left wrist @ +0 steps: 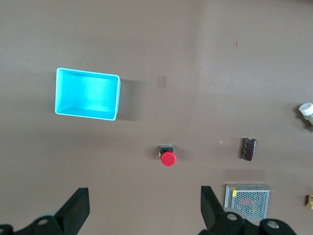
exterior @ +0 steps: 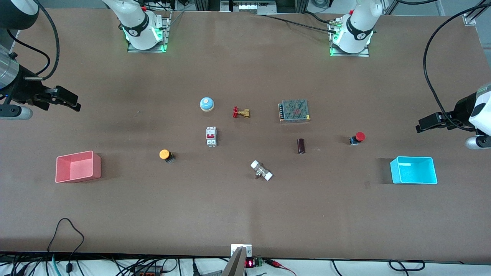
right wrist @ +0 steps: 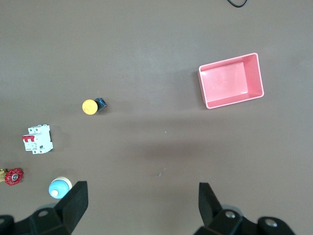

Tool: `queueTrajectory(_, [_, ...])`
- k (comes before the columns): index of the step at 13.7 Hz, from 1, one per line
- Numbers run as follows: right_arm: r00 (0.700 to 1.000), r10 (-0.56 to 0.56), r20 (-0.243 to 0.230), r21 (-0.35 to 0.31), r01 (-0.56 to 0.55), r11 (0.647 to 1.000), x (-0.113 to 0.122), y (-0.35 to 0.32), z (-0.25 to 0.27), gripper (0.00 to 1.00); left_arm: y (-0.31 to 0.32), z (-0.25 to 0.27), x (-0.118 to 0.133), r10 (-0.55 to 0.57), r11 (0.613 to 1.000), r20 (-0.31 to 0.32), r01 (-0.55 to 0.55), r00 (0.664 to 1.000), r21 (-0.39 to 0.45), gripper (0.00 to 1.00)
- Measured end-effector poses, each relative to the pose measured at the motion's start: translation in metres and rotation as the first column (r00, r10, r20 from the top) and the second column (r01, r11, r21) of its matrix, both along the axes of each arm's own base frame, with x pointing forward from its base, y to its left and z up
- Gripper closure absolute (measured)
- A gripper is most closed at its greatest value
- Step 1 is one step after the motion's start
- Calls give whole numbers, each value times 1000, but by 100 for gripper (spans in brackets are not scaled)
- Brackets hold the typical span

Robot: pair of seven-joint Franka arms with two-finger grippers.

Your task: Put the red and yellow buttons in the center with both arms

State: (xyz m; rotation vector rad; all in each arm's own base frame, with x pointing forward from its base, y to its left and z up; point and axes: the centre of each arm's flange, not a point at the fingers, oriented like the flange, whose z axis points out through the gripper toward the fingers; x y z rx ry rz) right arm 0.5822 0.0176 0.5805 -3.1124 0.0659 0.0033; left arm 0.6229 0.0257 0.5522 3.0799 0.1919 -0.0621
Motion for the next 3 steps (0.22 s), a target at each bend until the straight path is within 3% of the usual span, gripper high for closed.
queueTrajectory(3, [1000, 1, -9, 0, -1, 1000, -1, 0, -1, 0, 1, 1, 0, 1, 1000, 1, -1, 1000, 0, 0])
